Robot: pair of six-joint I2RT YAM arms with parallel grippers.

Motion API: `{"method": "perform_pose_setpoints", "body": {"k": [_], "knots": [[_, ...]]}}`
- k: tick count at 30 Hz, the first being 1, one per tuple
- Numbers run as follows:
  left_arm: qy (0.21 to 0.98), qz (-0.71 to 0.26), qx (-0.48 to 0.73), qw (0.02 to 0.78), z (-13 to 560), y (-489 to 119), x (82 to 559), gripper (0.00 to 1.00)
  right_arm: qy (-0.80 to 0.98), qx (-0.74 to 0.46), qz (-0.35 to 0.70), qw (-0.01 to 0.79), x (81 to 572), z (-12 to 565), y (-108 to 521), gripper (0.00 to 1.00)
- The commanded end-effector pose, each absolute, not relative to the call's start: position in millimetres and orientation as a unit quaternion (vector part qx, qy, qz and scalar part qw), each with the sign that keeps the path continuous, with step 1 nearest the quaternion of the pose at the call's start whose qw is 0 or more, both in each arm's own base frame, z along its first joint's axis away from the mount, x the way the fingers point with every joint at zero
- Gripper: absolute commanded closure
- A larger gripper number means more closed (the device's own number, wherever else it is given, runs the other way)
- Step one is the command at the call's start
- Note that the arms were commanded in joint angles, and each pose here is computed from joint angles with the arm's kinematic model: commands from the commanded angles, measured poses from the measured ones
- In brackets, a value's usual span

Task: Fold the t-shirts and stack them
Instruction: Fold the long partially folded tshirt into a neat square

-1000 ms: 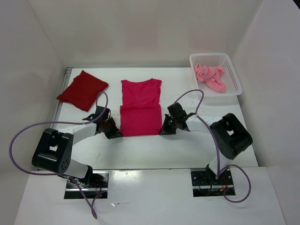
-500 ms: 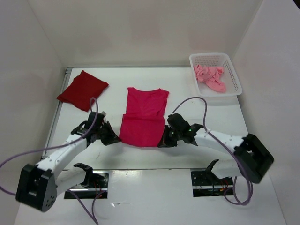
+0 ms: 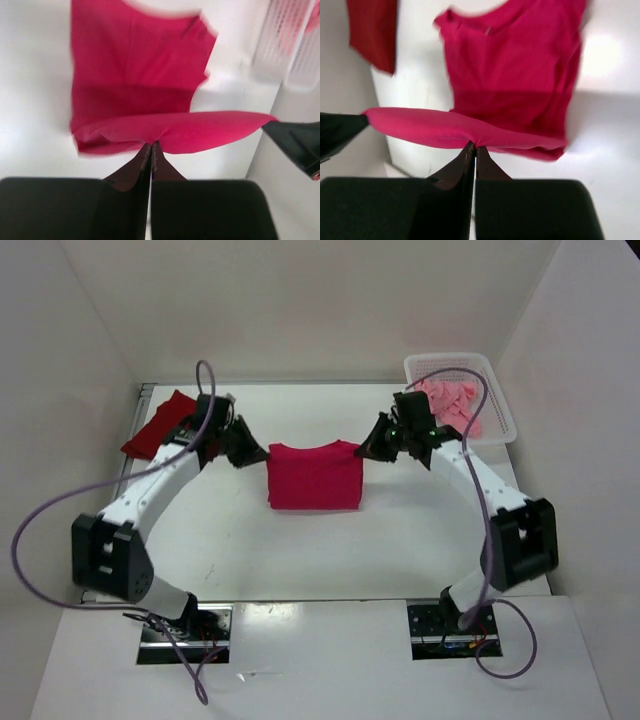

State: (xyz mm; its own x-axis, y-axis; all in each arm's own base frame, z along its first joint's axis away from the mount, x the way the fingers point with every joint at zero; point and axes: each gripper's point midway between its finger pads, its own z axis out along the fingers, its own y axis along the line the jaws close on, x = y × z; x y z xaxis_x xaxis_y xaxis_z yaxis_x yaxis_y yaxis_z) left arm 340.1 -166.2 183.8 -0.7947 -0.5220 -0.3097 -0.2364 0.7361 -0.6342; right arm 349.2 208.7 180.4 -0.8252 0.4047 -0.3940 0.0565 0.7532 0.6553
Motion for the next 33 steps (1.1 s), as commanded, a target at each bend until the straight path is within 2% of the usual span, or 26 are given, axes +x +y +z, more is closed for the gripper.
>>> {"method": "perform_pose_setpoints", "body": {"k": [1, 3, 7, 12, 15, 17, 18, 19, 21, 22, 23, 24, 25, 27, 29, 33], "knots": [[0.892, -0.273, -0.188, 0.307, 188.0, -164.7, 412.0, 1.00, 0.901, 0.100, 0.302, 0.294, 401.2, 175.4, 191.4, 1.00], [0.896, -0.248, -0.204, 0.305, 166.2, -160.8, 447.2, 1.00, 0.908, 0.106, 0.287, 0.288, 432.0, 156.9, 190.4, 1.00], [0.909, -0.209, -0.234, 0.273, 98.8, -145.3, 484.8, 1.00, 0.916, 0.107, 0.266, 0.282, 478.1, 123.3, 192.3, 1.00], [0.902, -0.194, -0.257, 0.287, 90.7, -133.6, 510.8, 1.00, 0.916, 0.100, 0.268, 0.281, 518.8, 102.8, 203.6, 1.00], [0.887, -0.194, -0.281, 0.312, 106.0, -120.3, 522.3, 1.00, 0.911, 0.095, 0.276, 0.292, 536.2, 115.0, 209.5, 0.96], [0.880, -0.198, -0.290, 0.320, 112.7, -115.3, 525.9, 0.99, 0.904, 0.089, 0.286, 0.306, 545.4, 130.2, 213.6, 0.80], [0.879, -0.196, -0.294, 0.320, 112.5, -110.2, 524.1, 0.92, 0.902, 0.087, 0.291, 0.308, 546.2, 134.3, 215.3, 0.73], [0.871, -0.207, -0.299, 0.329, 122.2, -106.4, 525.1, 0.85, 0.899, 0.085, 0.293, 0.314, 545.9, 142.1, 215.3, 0.62], [0.863, -0.223, -0.297, 0.344, 133.0, -103.0, 519.9, 0.67, 0.896, 0.079, 0.295, 0.322, 541.2, 156.7, 213.8, 0.58], [0.863, -0.227, -0.294, 0.342, 135.6, -104.3, 515.5, 0.55, 0.898, 0.080, 0.293, 0.319, 536.4, 156.1, 212.5, 0.58], [0.861, -0.229, -0.289, 0.350, 140.0, -104.0, 514.5, 0.51, 0.897, 0.071, 0.294, 0.321, 531.3, 158.1, 216.3, 0.58], [0.861, -0.242, -0.282, 0.346, 143.5, -108.4, 507.1, 0.48, 0.900, 0.065, 0.295, 0.315, 518.0, 157.0, 221.7, 0.62], [0.867, -0.247, -0.267, 0.340, 142.0, -125.5, 498.6, 0.48, 0.900, 0.061, 0.296, 0.313, 511.5, 155.3, 225.2, 0.73], [0.874, -0.255, -0.239, 0.337, 140.0, -150.0, 486.6, 0.51, 0.903, 0.050, 0.309, 0.295, 492.4, 139.2, 241.5, 0.86], [0.888, -0.277, -0.207, 0.303, 118.2, -193.7, 455.6, 0.54, 0.907, 0.037, 0.320, 0.273, 476.1, 127.9, 259.3, 0.99], [0.904, -0.297, -0.199, 0.233, 68.7, -221.4, 403.9, 0.57, 0.917, 0.043, 0.325, 0.226, 445.5, 85.3, 270.5, 1.00]]}}
